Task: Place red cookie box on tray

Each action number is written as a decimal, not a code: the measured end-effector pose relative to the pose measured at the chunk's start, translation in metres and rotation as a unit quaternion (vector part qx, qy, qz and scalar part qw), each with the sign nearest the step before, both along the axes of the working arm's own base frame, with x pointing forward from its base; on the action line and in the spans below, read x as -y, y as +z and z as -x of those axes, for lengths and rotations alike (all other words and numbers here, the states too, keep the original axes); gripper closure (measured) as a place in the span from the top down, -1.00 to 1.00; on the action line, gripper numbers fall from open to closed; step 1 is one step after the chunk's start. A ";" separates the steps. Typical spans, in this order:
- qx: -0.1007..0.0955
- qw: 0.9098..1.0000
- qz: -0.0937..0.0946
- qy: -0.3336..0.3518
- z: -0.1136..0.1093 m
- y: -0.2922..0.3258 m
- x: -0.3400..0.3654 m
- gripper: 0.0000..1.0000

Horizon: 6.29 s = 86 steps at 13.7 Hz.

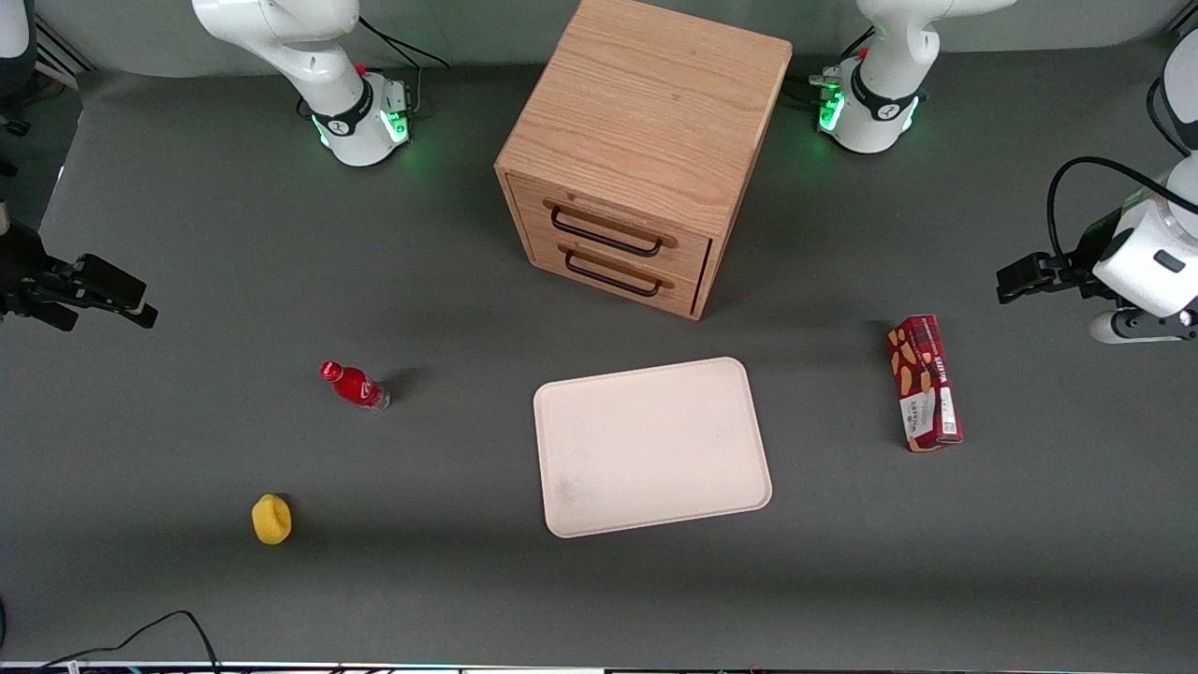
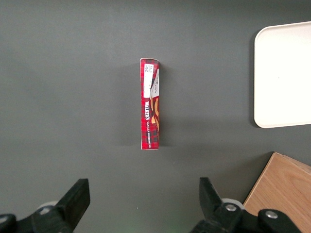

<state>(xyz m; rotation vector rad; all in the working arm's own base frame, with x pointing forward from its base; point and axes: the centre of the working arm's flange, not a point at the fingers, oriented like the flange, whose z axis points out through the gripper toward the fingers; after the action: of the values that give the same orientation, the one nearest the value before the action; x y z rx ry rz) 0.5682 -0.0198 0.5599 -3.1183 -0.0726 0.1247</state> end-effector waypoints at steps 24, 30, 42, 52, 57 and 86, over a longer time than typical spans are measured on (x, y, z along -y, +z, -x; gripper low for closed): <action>-0.026 1.000 -0.002 0.001 -0.008 -0.029 -0.001 1.00; -0.061 0.998 -0.007 -0.010 -0.058 -0.176 -0.013 1.00; -0.026 1.000 0.002 0.005 -0.042 -0.293 -0.018 -0.67; -0.045 0.994 0.010 0.096 -0.105 -0.173 0.209 -0.90; -0.019 0.993 0.023 0.114 -0.107 -0.234 0.274 -0.90; -0.066 0.997 0.023 0.021 -0.047 -0.054 -0.023 1.00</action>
<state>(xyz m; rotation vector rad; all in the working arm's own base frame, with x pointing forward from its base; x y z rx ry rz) 0.6154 0.0036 0.5058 -3.1445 -0.1349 0.3369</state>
